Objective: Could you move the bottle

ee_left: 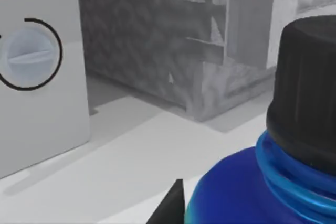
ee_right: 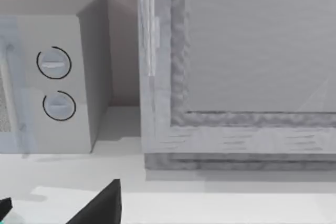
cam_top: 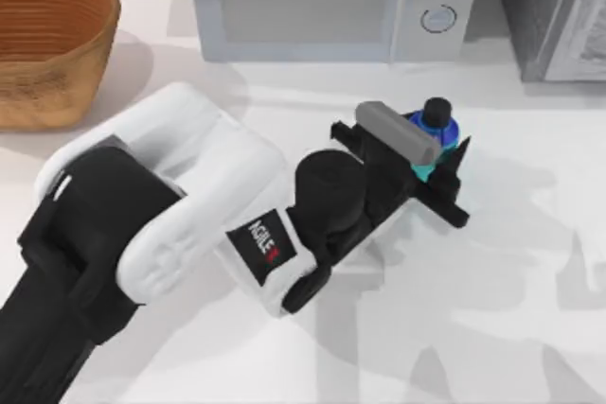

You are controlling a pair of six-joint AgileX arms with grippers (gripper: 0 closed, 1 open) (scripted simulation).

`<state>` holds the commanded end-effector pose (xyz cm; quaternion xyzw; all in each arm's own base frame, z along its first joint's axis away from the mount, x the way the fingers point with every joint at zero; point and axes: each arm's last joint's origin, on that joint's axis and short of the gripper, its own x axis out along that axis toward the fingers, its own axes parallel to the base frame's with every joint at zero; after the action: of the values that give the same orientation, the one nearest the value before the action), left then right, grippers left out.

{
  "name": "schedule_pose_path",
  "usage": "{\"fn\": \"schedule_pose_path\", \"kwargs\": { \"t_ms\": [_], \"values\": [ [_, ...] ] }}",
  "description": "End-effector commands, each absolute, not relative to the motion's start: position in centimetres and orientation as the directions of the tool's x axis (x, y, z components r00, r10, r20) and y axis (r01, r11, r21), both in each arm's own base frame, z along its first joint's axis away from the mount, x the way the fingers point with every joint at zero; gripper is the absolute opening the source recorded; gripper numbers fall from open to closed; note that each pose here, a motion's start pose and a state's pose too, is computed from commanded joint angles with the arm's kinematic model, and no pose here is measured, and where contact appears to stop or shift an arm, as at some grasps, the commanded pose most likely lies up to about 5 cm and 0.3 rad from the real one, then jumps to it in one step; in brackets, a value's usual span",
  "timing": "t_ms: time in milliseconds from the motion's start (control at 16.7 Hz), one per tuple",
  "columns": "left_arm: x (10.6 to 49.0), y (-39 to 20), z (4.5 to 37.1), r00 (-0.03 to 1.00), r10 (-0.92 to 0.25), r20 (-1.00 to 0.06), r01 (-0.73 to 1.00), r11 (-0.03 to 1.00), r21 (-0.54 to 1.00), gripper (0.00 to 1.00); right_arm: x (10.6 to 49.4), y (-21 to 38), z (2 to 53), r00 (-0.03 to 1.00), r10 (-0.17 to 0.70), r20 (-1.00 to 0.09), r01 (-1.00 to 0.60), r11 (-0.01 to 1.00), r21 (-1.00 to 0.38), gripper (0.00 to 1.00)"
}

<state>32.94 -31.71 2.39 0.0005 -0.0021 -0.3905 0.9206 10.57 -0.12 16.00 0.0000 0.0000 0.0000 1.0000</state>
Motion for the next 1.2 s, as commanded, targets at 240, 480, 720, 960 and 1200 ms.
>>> {"fn": "schedule_pose_path", "kwargs": {
  "t_ms": [240, 480, 720, 960, 1200],
  "values": [
    [34.5, -27.8, 2.6, 0.696, -0.718, 0.004, 0.718, 0.696, 0.004, 0.00, 10.6, -0.1, 16.0, 1.000, 0.000, 0.000, 0.000, 1.000, 0.000, 1.00],
    [36.3, -19.3, 3.1, 0.703, -0.711, -0.002, 0.711, 0.703, 0.005, 0.00, 10.6, -0.1, 16.0, 1.000, 0.000, 0.000, 0.000, 1.000, 0.000, 1.00],
    [35.5, -9.6, 4.0, 0.708, -0.707, -0.006, 0.707, 0.708, 0.004, 0.00, 10.6, -0.1, 16.0, 1.000, 0.000, 0.000, 0.000, 1.000, 0.000, 1.00],
    [32.3, -1.7, 5.1, 0.713, -0.701, -0.005, 0.701, 0.713, 0.002, 0.00, 10.6, -0.1, 16.0, 1.000, 0.000, 0.000, 0.000, 1.000, 0.000, 1.00],
    [29.5, 2.2, 5.9, 0.716, -0.698, -0.003, 0.698, 0.716, 0.003, 0.00, 10.6, -0.1, 16.0, 1.000, 0.000, 0.000, 0.000, 1.000, 0.000, 1.00]
  ]
}}
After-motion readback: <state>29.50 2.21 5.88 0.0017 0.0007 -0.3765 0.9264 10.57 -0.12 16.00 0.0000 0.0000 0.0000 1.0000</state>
